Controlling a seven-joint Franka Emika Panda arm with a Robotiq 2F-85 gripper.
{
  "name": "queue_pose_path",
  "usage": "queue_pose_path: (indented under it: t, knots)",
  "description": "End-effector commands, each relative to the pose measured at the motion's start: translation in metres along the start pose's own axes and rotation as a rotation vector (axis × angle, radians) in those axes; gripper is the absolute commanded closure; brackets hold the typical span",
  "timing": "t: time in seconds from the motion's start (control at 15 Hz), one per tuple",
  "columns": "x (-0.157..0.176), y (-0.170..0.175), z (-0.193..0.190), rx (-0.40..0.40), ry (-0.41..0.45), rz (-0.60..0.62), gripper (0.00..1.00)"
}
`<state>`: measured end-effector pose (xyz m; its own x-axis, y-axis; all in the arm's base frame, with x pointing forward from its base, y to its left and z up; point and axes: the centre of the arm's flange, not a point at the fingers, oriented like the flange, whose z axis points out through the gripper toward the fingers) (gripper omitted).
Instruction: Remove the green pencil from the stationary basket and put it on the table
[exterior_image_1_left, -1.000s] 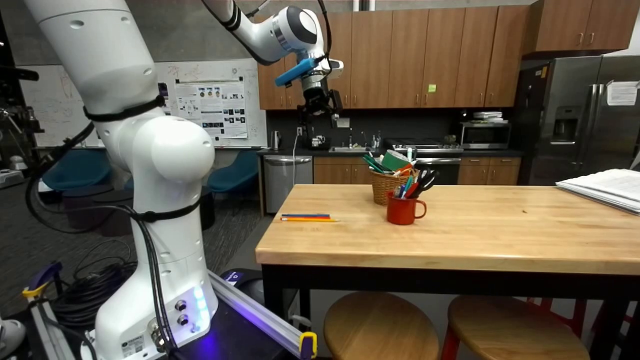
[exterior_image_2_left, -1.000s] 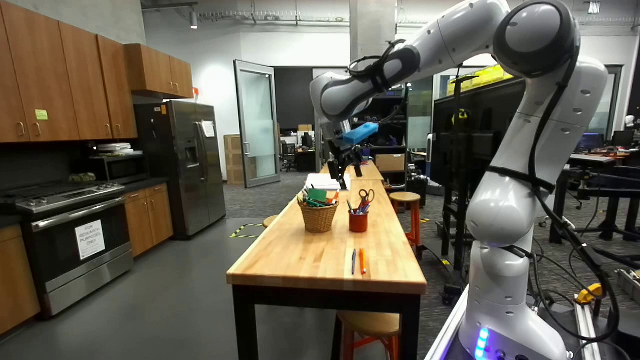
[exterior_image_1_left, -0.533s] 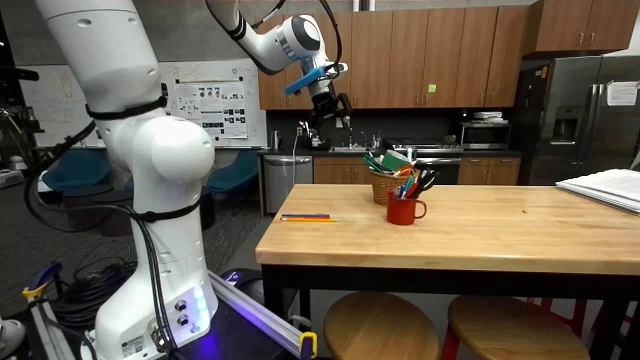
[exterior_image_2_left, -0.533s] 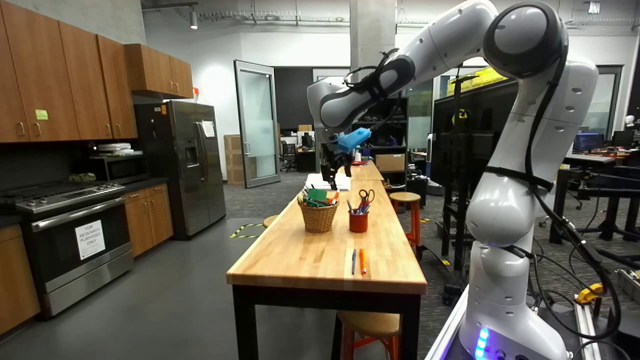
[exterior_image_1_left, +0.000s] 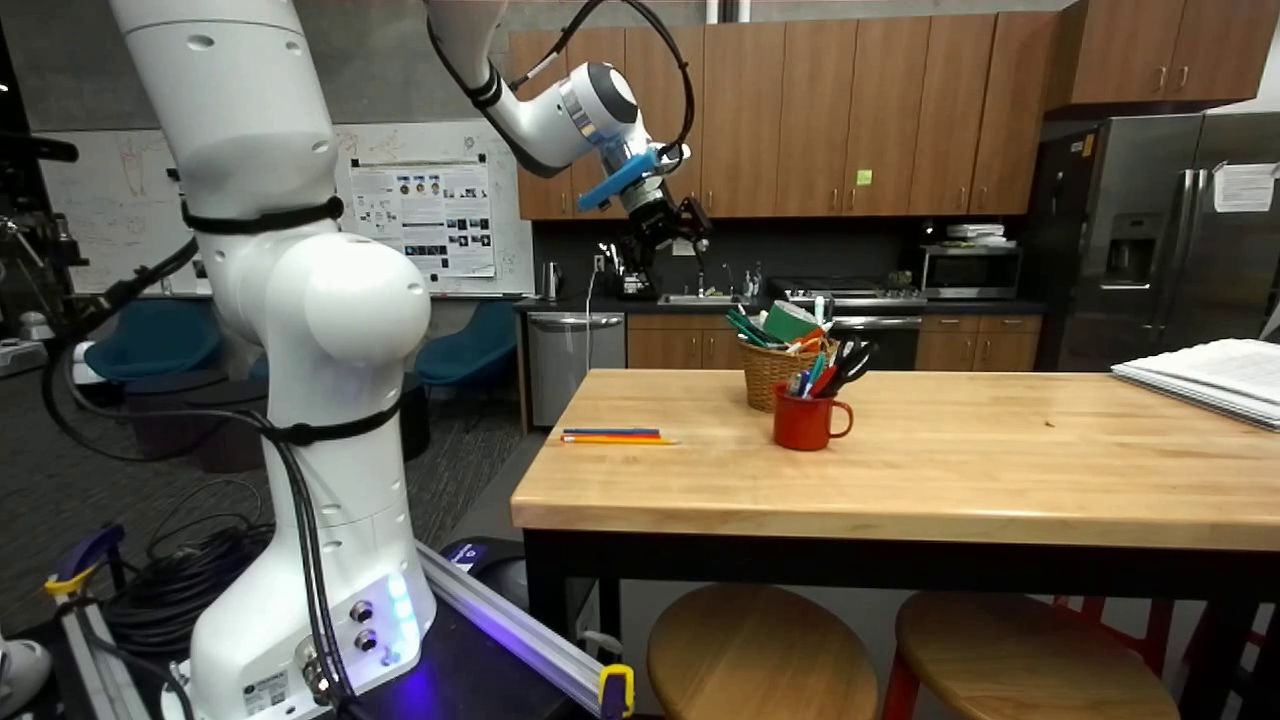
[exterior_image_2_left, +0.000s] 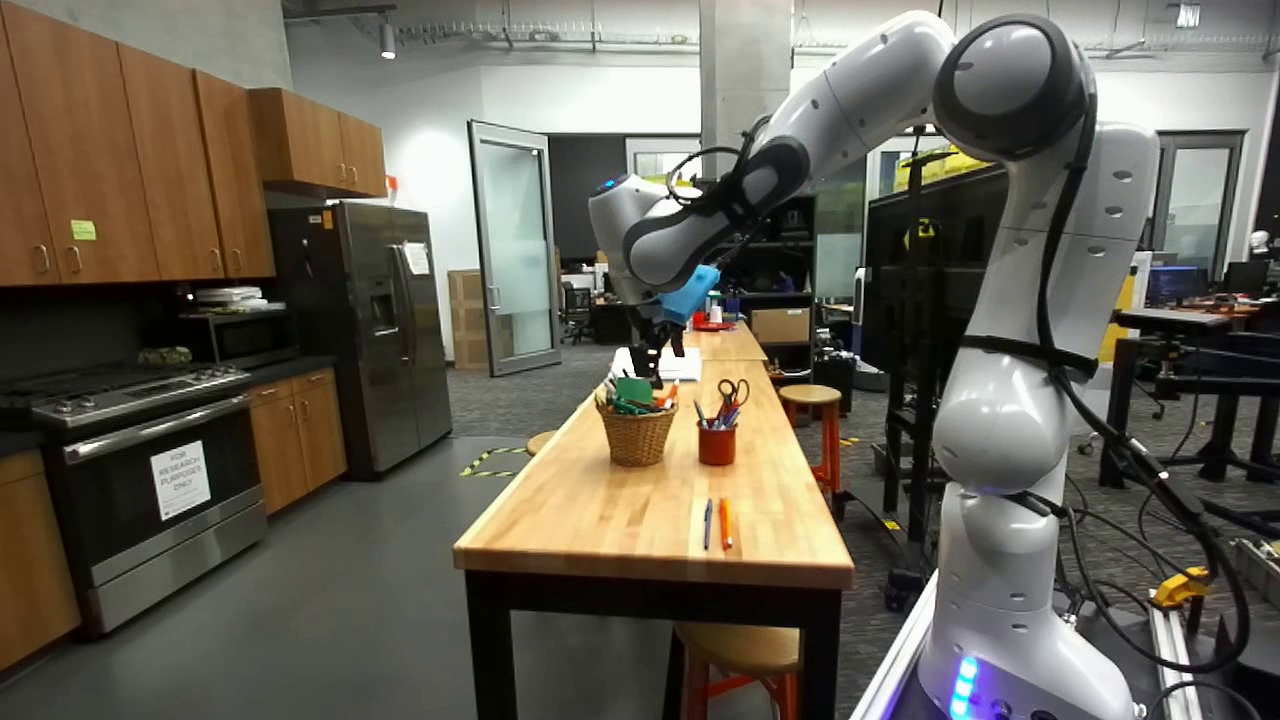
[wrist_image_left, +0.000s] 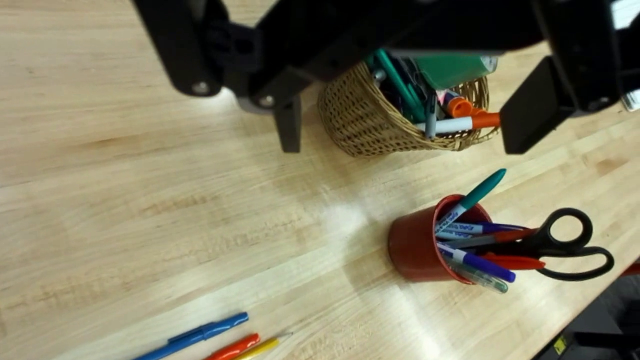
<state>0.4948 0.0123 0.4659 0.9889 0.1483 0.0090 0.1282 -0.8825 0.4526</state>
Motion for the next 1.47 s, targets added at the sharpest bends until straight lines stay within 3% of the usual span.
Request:
queue_pose_path:
  t: [0.0, 0.27, 1.0, 1.4]
  knots:
    - [0.023, -0.015, -0.001, -0.048, 0.010, -0.038, 0.00]
    - [0.044, -0.038, -0.001, -0.070, 0.001, -0.044, 0.00]
    - [0.087, -0.074, 0.022, -0.086, -0.099, 0.094, 0.00]
    - [0.103, -0.082, 0.033, -0.069, -0.099, 0.066, 0.00]
